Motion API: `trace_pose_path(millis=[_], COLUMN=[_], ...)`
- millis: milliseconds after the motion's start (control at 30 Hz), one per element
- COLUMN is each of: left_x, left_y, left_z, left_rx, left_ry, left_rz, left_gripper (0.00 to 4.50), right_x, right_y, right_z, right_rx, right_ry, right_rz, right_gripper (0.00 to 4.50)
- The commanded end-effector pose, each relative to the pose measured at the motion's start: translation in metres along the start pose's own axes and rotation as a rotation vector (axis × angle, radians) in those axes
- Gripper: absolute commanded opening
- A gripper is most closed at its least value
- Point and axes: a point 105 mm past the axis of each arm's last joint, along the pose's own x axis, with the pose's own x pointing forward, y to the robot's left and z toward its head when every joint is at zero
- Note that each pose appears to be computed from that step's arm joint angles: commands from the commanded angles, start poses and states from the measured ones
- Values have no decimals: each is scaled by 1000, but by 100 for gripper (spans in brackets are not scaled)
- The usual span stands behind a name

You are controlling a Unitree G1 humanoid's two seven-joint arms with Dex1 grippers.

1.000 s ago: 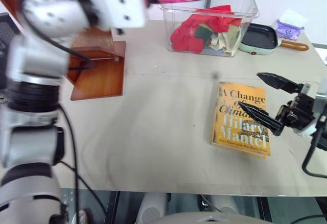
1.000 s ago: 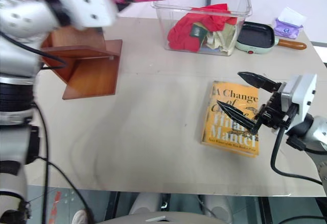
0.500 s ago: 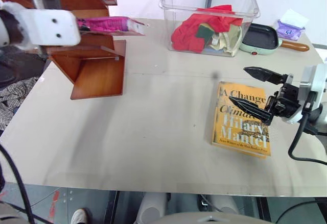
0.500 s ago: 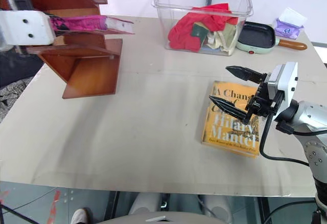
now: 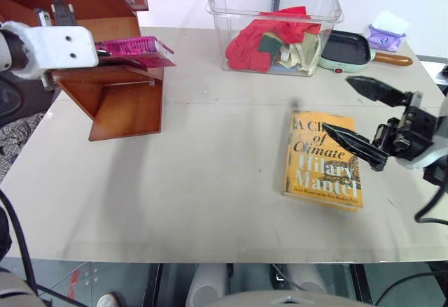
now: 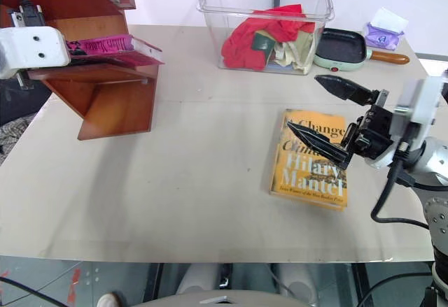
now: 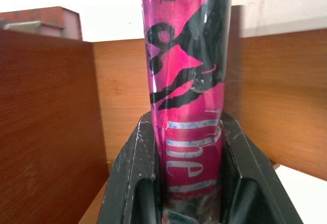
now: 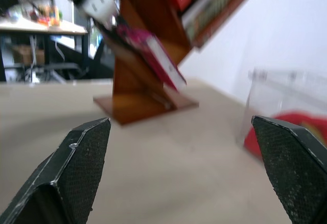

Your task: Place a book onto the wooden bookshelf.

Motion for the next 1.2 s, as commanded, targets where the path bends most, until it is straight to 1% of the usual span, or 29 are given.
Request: trace_pose_path(millis=[33, 200, 267, 333, 367, 467, 533, 567, 633, 667, 733, 800, 867, 900, 967, 1033, 1100, 1167, 1200], left_x=[9, 14, 14, 11, 10, 2, -6, -14, -38, -49, -61, -71, -71, -67, -54, -39, -7, 22, 30], left_y=[2, 1, 4, 8, 10, 11, 10, 12, 15, 13, 6, -1, -14, -18, -31, -47, -70, -103, -117], left_z=[-26, -30, -31, -29, -27, -13, -5, 2, 26, 44, 70, 108, 138, 149, 166, 180, 186, 182, 179], left_rx=[-64, -83, -104, -124, -132, -161, -205, -274, -454, -523, -594, -688, -738, -768, -804, -831, -834, -840, -836], left_ry=[88, 95, 88, 70, 51, -46, -103, -161, -320, -409, -509, -685, -802, -836, -878, -883, -817, -725, -695], left_rz=[-3, -26, -4, 11, 26, 26, 21, 13, -40, -98, -178, -276, -371, -381, -403, -428, -380, -364, -367], left_gripper=[65, 65, 170, 257, 314, 435, 435, 435, 435, 435, 435, 435, 435, 435, 435, 435, 435, 435, 435], right_x=[2, 3, 4, 4, 5, 5, 5, 3, -5, -10, -18, -25, -31, -35, -42, -52, -69, -92, -103], right_y=[15, 11, 9, 8, 7, 5, 2, -2, -11, -16, -23, -28, -35, -35, -29, -26, -24, -23, -22], right_z=[40, 42, 41, 41, 41, 38, 35, 31, 18, 9, 0, -6, -11, -12, -12, -15, -25, -36, -40], right_rx=[-60, -38, -36, -34, -34, -30, -24, -17, 0, 7, 13, 14, 17, 8, -1, -1, -5, -12, -8], right_ry=[-143, -149, -149, -150, -150, -140, -126, -107, -34, 9, 54, 87, 108, 119, 148, 184, 251, 331, 363], right_rz=[7, 3, 2, 3, 4, 4, 0, -11, -36, -51, -65, -83, -114, -128, -143, -168, -209, -268, -302], right_gripper=[450, 450, 450, 450, 450, 450, 450, 450, 450, 450, 450, 450, 450, 450, 450, 450, 450, 450, 450])
